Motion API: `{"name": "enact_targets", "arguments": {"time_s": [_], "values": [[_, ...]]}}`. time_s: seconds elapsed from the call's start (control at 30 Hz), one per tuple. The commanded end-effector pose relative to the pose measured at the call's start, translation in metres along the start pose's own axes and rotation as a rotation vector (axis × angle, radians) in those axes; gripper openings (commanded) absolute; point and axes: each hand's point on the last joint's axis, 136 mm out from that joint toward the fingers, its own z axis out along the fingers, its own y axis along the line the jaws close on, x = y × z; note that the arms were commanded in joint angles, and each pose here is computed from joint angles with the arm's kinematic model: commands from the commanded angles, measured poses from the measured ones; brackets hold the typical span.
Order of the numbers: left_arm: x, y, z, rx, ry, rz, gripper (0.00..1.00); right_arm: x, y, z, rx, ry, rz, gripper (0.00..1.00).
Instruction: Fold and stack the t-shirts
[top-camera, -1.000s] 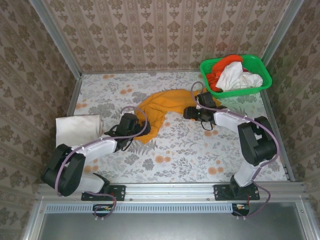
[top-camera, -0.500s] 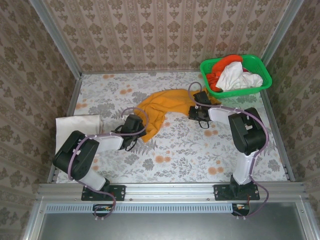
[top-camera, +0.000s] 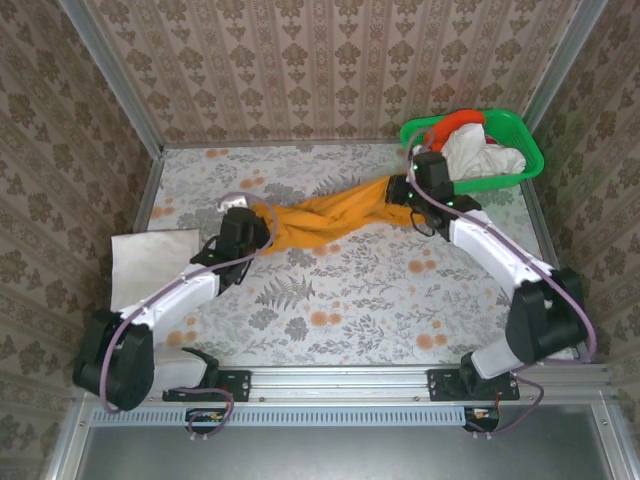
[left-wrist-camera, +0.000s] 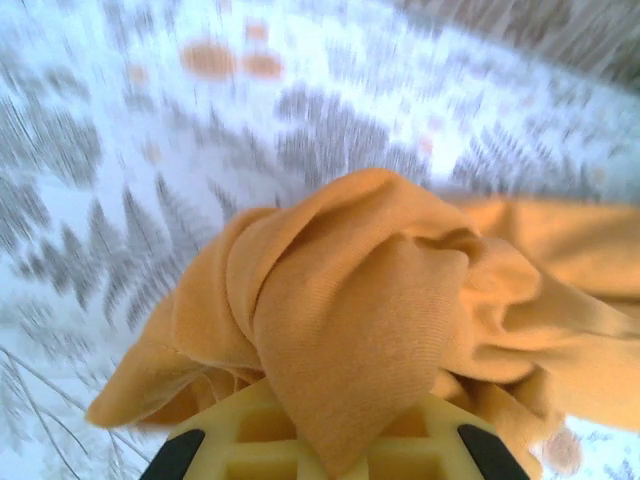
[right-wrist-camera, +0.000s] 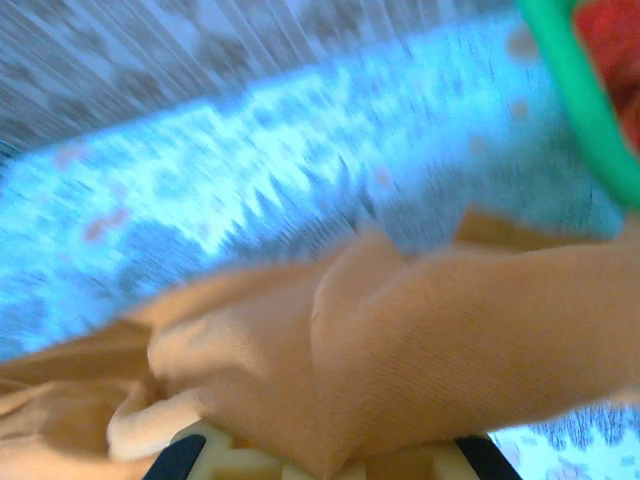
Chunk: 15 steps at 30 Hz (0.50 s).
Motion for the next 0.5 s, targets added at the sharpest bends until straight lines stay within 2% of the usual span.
{"name": "enact_targets", "arguments": {"time_s": [0.0,0.1,0.27,0.37,0.47], "values": [[-0.062,0.008,-0.027,-0.049,-0.153,0.104,0.0,-0.067,0.028,-0.062,-0.062,-0.203,-0.06,0.0],[-0.104,0.004,-0.052,-0.036,-0.263,0.124,0.0,-0.104,0.049,-0.113,-0.124,-0.339,-0.088,0.0],[-0.159,-0.011,-0.092,0.002,-0.392,0.166,0.0,-0.141,0.073,-0.178,-0.194,-0.468,-0.138,0.0],[-0.183,-0.02,-0.114,0.027,-0.459,0.188,0.0,-0.153,0.081,-0.2,-0.216,-0.521,-0.151,0.0],[-0.194,-0.025,-0.12,0.039,-0.471,0.216,0.0,-0.158,0.082,-0.203,-0.215,-0.534,-0.15,0.0]]}}
